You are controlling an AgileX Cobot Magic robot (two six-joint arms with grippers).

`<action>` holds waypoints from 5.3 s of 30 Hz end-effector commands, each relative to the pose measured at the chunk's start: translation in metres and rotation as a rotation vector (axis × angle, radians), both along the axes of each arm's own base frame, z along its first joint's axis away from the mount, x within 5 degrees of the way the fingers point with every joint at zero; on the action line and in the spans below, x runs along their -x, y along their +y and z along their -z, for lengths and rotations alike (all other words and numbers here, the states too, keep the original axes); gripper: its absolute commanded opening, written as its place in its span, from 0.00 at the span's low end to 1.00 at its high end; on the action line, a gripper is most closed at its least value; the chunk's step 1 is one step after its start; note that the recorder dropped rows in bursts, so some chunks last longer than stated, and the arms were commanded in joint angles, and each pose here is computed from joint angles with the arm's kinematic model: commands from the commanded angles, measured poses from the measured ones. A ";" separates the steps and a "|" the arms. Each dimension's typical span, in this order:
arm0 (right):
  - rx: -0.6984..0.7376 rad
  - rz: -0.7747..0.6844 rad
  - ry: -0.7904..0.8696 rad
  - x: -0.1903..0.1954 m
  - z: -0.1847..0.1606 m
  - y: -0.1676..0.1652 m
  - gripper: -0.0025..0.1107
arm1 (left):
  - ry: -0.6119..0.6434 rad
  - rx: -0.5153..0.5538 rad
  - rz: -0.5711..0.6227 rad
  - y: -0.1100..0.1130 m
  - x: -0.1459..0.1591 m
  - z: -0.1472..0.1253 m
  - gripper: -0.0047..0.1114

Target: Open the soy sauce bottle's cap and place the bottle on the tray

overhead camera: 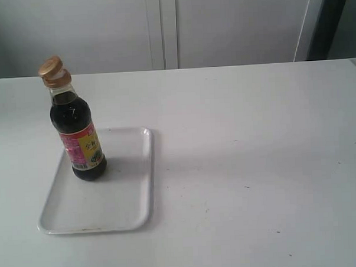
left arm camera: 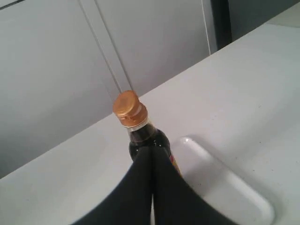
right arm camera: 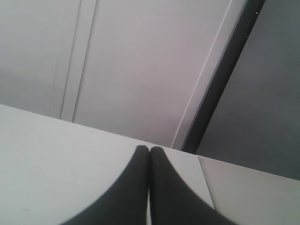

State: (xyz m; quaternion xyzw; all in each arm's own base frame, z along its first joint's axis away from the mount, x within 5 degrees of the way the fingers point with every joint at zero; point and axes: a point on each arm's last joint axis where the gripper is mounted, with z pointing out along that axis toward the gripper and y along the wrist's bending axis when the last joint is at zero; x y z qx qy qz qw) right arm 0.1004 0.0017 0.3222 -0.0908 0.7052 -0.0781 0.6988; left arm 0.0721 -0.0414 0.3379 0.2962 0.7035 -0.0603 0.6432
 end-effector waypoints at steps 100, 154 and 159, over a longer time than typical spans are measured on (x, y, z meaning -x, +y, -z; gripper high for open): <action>-0.077 0.002 -0.140 0.054 0.054 -0.001 0.02 | 0.243 0.206 -0.566 0.041 0.020 0.171 0.04; -0.086 0.002 -0.126 0.054 0.055 -0.001 0.02 | 0.245 0.205 -0.566 0.041 0.020 0.171 0.04; -0.171 0.010 -0.101 0.054 0.057 -0.002 0.02 | 0.245 0.205 -0.566 0.041 0.020 0.171 0.04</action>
